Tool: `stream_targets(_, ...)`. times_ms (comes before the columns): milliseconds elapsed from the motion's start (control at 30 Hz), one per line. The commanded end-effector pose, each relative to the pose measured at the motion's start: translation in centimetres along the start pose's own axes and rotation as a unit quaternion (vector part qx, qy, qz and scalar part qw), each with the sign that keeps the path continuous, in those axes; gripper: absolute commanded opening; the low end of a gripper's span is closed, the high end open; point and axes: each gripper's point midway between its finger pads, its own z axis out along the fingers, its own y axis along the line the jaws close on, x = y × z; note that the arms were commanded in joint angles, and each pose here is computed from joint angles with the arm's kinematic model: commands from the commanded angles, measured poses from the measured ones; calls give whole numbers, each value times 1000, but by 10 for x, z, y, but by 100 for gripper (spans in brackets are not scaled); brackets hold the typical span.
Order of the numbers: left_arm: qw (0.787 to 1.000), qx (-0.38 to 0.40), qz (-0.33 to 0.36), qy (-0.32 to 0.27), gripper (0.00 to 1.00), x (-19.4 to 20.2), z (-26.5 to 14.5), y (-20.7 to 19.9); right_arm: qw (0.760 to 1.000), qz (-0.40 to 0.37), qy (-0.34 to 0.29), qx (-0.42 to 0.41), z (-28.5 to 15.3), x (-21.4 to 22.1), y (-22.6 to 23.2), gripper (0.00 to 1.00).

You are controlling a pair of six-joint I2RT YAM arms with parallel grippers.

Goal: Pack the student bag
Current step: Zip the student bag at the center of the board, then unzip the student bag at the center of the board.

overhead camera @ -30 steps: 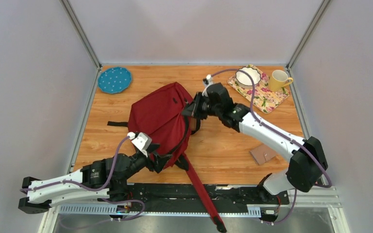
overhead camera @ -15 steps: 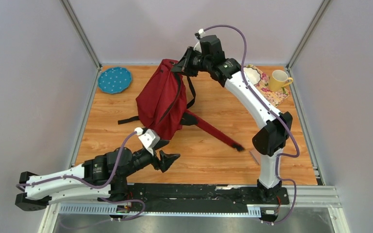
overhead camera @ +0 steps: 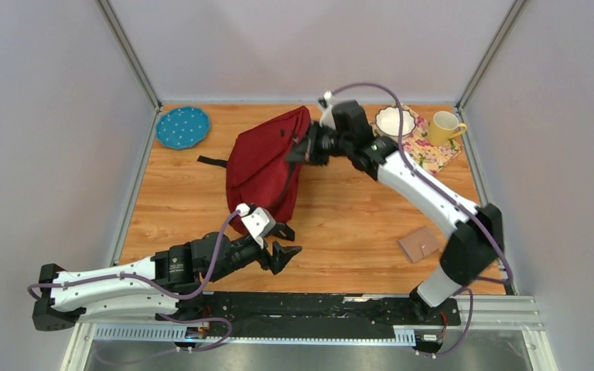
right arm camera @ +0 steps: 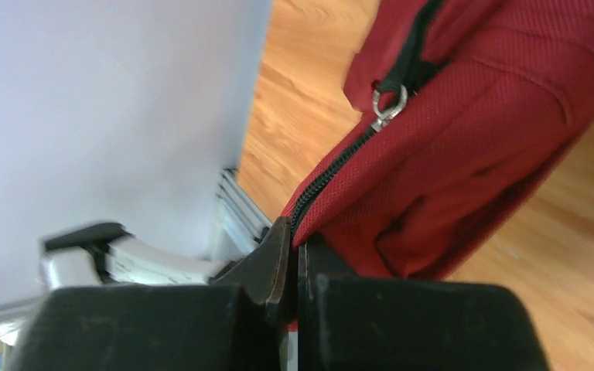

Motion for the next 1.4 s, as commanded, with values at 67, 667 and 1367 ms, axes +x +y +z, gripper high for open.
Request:
stream_targets(67, 999, -14, -27, -42, 78, -11, -10, 8, 996, -45, -74, 3, -67, 57, -37, 0)
stream_targets(667, 981, -181, 42, 56, 83, 13, -23, 66, 973, 43, -125, 187, -134, 159, -188, 75)
stream_targets(1367, 980, -173, -4, 103, 96, -20, 21, 89, 963, 33, -52, 261, -54, 129, -228, 72)
